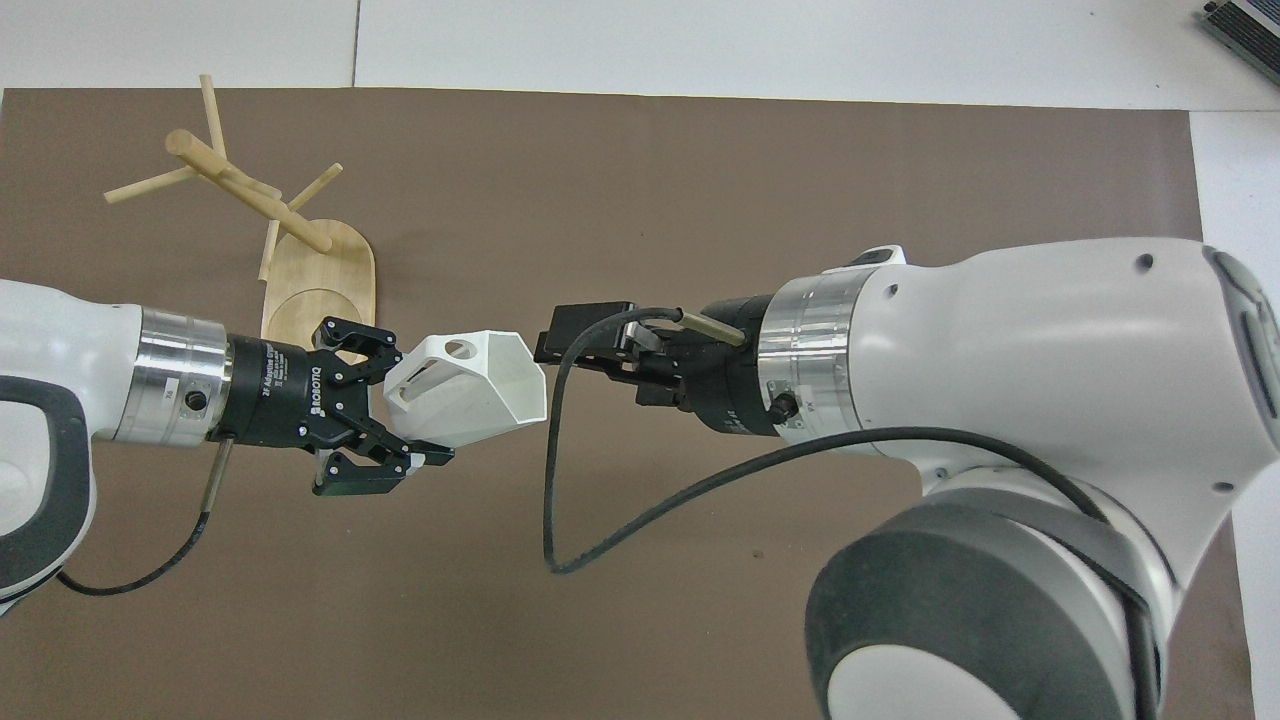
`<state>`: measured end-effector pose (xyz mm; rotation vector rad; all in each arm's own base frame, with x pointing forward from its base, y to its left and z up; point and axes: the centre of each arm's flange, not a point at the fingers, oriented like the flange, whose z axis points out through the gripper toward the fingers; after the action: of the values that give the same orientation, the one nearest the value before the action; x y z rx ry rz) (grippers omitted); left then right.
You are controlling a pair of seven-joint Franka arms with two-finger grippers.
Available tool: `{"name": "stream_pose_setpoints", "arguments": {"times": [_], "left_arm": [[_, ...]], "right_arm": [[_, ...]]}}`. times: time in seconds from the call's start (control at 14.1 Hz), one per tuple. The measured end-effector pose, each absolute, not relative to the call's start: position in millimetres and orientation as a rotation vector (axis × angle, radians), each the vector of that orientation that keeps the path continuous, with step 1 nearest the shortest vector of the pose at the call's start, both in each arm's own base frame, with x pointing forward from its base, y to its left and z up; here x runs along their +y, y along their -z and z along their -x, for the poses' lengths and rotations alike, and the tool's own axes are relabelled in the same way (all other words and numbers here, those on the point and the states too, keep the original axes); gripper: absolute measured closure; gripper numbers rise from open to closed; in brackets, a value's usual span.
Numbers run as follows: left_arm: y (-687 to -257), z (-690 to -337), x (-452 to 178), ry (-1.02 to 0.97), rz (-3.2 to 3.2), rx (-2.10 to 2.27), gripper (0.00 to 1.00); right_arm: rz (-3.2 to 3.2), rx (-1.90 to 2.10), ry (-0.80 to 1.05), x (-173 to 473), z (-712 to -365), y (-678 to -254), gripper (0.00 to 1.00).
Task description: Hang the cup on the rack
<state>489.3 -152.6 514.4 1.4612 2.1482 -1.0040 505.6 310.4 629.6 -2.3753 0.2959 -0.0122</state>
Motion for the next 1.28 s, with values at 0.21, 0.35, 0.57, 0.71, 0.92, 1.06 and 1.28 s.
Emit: {"name": "stream_pose_setpoints", "arguments": {"times": [0.21, 0.35, 0.57, 0.71, 0.92, 1.06, 1.28], "left_arm": [[-513.1, -503.4, -135.1, 0.89, -1.297, 2.23, 0.28], [-511.1, -507.5, -130.8, 0.852, -1.228, 2.258, 0.28], [-507.1, -515.2, -120.8, 0.776, -1.075, 2.31, 0.28], [-506.3, -519.4, -114.4, 0.732, -0.989, 2.329, 0.28], [-503.5, -522.7, -107.1, 0.698, -0.872, 2.362, 0.28], [-491.9, -522.0, -101.0, 0.664, -0.822, 2.38, 0.28], [-480.9, -523.8, -94.3, 0.619, -0.773, 2.39, 0.28]], "right_arm": [[2.393, 0.26, 0.045, 302.3, -510.9, -627.8, 0.0], [2.418, 0.234, 0.083, 291.5, -517.3, -626.1, 0.0], [2.455, 0.21, 0.138, 270.4, -528.9, -623.6, 0.0], [2.471, 0.211, 0.166, 255.1, -537.0, -621.8, 0.0], [2.478, 0.249, 0.187, 234.0, -546.9, -620.7, 0.0], [2.511, 0.27, 0.22, 216.8, -553.9, -619.2, 0.0], [2.607, 0.272, 0.286, 194.8, -561.8, -615.7, 0.0]]}}
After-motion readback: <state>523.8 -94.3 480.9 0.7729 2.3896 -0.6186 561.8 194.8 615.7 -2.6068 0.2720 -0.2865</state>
